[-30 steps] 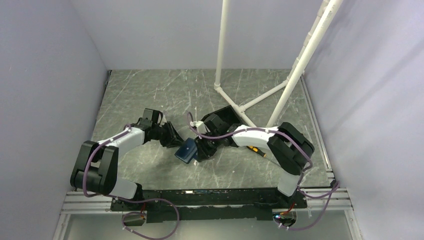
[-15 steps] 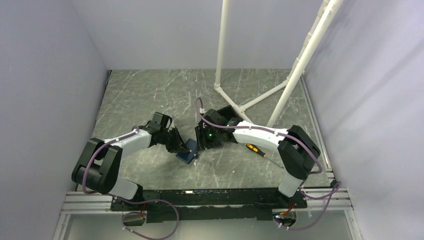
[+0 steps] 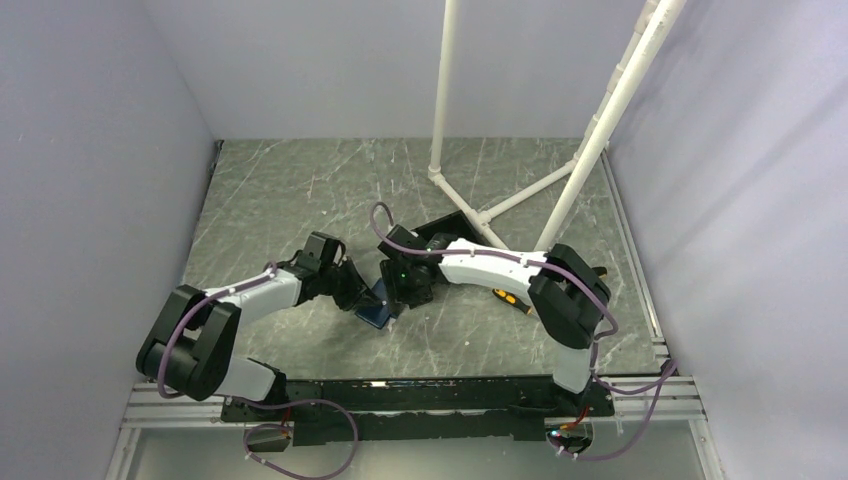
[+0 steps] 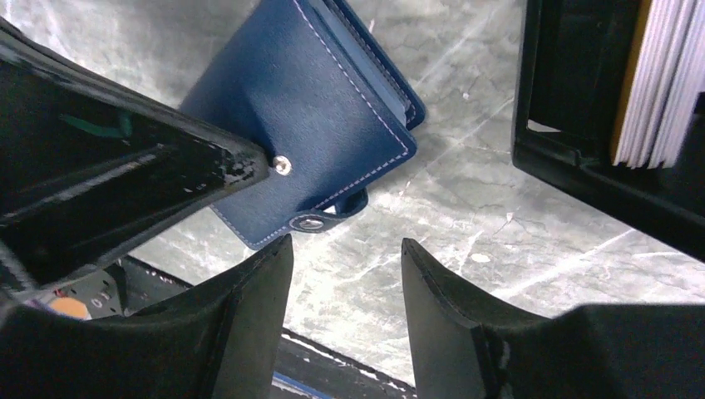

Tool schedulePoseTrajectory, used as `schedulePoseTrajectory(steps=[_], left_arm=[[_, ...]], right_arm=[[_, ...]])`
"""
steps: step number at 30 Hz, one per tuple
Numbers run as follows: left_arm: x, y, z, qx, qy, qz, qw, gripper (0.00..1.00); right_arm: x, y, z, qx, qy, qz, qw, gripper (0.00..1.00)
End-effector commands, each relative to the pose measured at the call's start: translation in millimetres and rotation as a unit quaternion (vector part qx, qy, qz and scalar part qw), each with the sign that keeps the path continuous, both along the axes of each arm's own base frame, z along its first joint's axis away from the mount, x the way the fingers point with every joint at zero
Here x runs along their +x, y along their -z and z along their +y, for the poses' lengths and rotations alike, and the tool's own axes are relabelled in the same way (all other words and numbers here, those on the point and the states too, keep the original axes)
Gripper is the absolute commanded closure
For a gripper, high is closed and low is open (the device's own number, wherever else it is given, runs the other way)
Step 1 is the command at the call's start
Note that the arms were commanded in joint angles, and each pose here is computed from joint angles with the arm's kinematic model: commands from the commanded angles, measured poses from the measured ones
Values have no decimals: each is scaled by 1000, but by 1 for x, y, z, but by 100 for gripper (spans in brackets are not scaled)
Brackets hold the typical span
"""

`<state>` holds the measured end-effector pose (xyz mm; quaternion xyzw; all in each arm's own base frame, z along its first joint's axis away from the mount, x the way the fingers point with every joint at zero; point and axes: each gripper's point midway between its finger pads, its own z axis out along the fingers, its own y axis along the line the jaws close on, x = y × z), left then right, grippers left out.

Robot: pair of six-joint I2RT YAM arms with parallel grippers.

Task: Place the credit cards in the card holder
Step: Close the card holder at the center of the board.

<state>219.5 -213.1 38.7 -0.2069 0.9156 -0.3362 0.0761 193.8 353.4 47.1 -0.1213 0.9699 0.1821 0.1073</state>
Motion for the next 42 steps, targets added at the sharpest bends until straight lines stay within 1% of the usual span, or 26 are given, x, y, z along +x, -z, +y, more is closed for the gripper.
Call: schedulePoseTrajectory(steps=[1, 7, 11, 13, 14, 15, 17, 18, 29, 33, 42], left_arm=[[-47, 51, 34, 93, -30, 102, 990, 100], [-51, 50, 36, 82, -64, 108, 989, 100], [-52, 50, 39, 88, -74, 107, 988, 100], [-52, 50, 41, 90, -79, 107, 987, 100], [-52, 50, 41, 90, -80, 105, 987, 100], [-52, 50, 41, 89, -82, 103, 987, 100], [-53, 51, 42, 89, -83, 103, 987, 100], [-53, 52, 41, 87, -81, 103, 988, 100], [-51, 53, 39, 86, -70, 103, 988, 100], [-50, 53, 39, 88, -70, 101, 988, 100], [-50, 51, 40, 92, -70, 98, 988, 100]], right_arm=[[16, -20, 5, -28, 24, -50, 998, 45], [19, -3, 8, -61, 34, -46, 997, 44], [14, 5, 4, -83, 30, -39, 995, 48], [11, 5, 0, -89, 32, -38, 995, 53], [10, 4, -2, -89, 32, -38, 995, 53], [9, 3, -4, -89, 34, -39, 995, 55], [8, 0, -6, -85, 37, -40, 995, 61], [6, 0, -8, -84, 38, -39, 995, 62], [0, -8, -9, -69, 42, -34, 996, 63], [-3, -10, -9, -64, 42, -30, 997, 68], [-11, -14, -1, -32, 37, -13, 999, 69]])
